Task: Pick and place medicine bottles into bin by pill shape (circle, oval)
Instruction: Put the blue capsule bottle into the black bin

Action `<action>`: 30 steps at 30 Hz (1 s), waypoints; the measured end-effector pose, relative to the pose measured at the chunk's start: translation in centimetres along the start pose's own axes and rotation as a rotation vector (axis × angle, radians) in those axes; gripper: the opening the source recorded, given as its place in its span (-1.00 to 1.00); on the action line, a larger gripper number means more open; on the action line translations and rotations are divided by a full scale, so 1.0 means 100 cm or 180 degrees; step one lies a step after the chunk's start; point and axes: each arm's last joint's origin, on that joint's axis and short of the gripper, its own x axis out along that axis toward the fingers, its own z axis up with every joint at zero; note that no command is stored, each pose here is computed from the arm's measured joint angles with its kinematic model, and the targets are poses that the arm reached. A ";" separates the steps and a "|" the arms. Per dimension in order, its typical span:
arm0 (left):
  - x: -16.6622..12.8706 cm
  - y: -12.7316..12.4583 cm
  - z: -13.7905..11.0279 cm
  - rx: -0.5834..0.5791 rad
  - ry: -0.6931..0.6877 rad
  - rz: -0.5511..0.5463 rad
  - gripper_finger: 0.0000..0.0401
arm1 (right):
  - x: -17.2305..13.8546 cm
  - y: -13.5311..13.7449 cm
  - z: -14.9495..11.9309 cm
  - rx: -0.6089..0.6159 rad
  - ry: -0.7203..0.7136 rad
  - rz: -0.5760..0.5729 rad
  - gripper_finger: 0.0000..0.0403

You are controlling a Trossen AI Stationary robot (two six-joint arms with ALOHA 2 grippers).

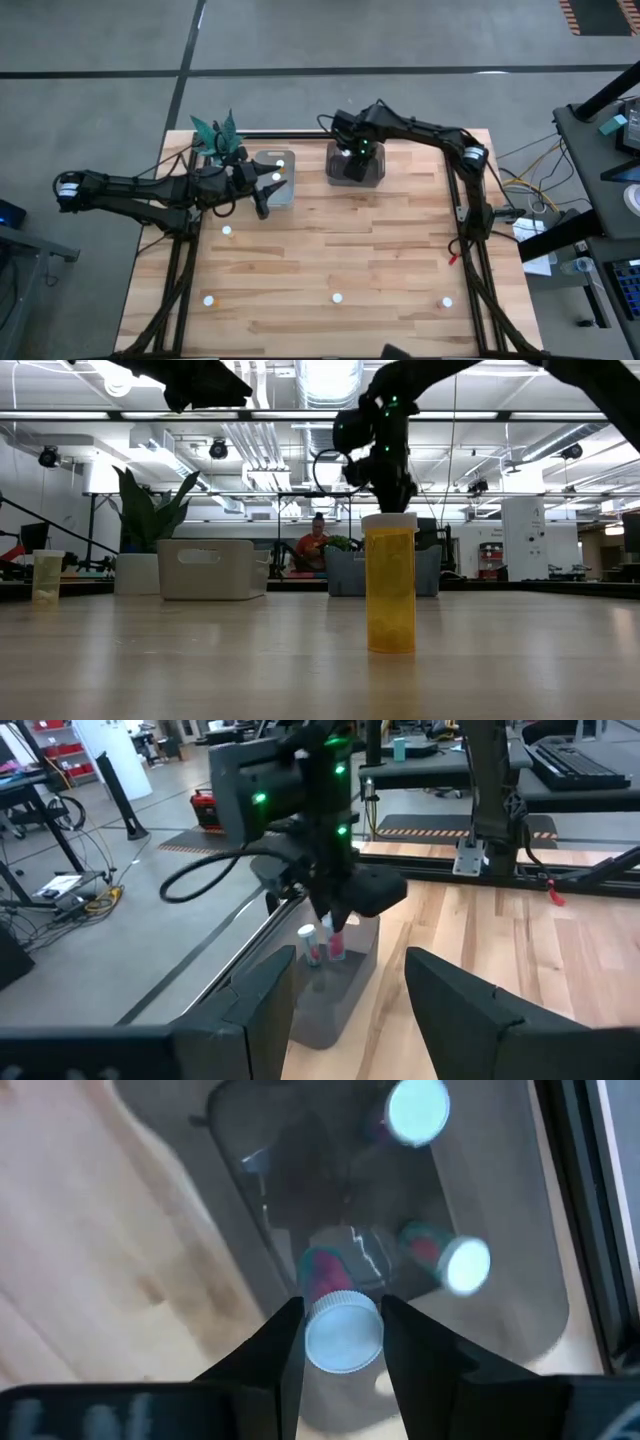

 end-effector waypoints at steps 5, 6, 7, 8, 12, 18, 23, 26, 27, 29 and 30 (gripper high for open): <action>0.001 0.000 -0.001 0.0006 0.0011 0.0001 -0.14 | 0.017 -0.006 0.007 -0.0047 0.0048 0.0000 -0.45; 0.001 0.000 -0.001 0.0008 0.0015 0.0001 -0.14 | 0.021 -0.006 0.008 -0.0062 0.0065 0.0001 -0.45; 0.001 0.000 -0.001 0.0008 0.0015 0.0001 -0.14 | 0.024 -0.006 0.009 -0.0078 0.0075 0.0002 -0.45; 0.001 0.000 0.000 0.0006 0.0011 0.0001 -0.14 | 0.027 -0.006 0.010 -0.0095 0.0082 0.0004 -0.45; 0.001 -0.001 -0.001 0.0014 0.0026 0.0000 -0.14 | 0.036 -0.006 0.013 -0.0153 0.0108 0.0008 -0.45; 0.001 -0.001 -0.001 0.0011 0.0018 0.0001 -0.14 | 0.038 -0.006 0.016 -0.0177 0.0047 0.0013 -0.45; 0.001 -0.001 -0.001 0.0012 0.0019 0.0001 -0.14 | 0.039 -0.006 0.016 -0.0171 0.0047 0.0030 -0.45; 0.001 -0.001 -0.001 0.0012 0.0020 0.0001 -0.14 | 0.040 -0.005 0.016 -0.0176 0.0059 0.0034 -0.45; 0.001 -0.001 -0.001 0.0012 0.0020 0.0001 -0.14 | 0.041 -0.005 0.017 -0.0176 0.0067 0.0037 -0.45; 0.001 -0.001 -0.001 0.0012 0.0020 0.0001 -0.14 | 0.044 -0.005 0.017 -0.0177 0.0086 0.0040 -0.45; 0.001 -0.001 -0.001 0.0012 0.0020 0.0001 -0.14 | 0.045 -0.005 0.017 -0.0178 0.0092 0.0042 -0.45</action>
